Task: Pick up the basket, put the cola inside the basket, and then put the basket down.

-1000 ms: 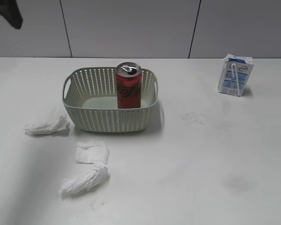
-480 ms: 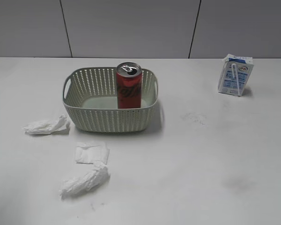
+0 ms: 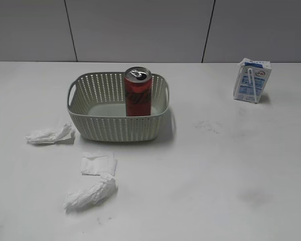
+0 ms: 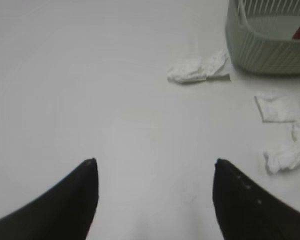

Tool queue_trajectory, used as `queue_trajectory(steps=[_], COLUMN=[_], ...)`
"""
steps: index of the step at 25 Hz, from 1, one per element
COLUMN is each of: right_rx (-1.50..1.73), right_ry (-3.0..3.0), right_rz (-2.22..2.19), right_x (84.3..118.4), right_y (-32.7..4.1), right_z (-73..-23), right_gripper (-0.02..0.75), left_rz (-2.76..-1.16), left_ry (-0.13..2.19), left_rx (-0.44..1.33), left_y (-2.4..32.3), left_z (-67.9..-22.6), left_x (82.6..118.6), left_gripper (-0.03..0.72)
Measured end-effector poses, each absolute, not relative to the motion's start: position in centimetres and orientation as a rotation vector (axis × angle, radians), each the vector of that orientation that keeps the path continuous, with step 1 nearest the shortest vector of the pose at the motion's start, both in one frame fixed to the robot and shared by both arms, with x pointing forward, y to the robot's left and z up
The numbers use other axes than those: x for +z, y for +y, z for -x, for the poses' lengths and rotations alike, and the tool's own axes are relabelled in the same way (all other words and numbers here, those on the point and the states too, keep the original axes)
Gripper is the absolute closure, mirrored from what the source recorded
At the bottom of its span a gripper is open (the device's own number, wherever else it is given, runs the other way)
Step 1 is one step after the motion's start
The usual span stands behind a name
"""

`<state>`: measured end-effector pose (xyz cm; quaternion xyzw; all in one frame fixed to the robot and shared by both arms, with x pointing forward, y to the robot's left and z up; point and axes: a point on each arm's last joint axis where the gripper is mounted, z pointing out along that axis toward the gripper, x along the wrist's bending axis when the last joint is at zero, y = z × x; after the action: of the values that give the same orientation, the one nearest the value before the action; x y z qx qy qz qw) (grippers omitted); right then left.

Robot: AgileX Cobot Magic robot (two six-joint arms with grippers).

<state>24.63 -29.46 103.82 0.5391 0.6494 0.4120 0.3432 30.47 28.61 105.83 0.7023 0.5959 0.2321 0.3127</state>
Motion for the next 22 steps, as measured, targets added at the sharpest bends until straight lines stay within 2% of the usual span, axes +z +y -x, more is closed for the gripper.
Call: queue_trajectory(steps=[12,18,22], right_rx=[1.070,1.070,1.071], right_ry=[1.688,1.688,1.687], right_rz=[-1.401,-1.401,-1.400], right_x=[103.8,103.8,103.8], right_y=[-29.5,-29.5,-29.5], right_z=[-24.6,-24.6,-24.6], right_gripper=[0.206,0.206,0.206], left_rz=[-1.636,-1.592,-1.642], left_ry=[1.370,1.276,1.310], left_rx=[0.785,0.844,0.816], left_y=[29.8,30.1,30.3], left_z=[-25.7,-23.9,-23.4], left_x=[107.1,107.1,105.8], left_gripper=[0.146,0.146,0.146])
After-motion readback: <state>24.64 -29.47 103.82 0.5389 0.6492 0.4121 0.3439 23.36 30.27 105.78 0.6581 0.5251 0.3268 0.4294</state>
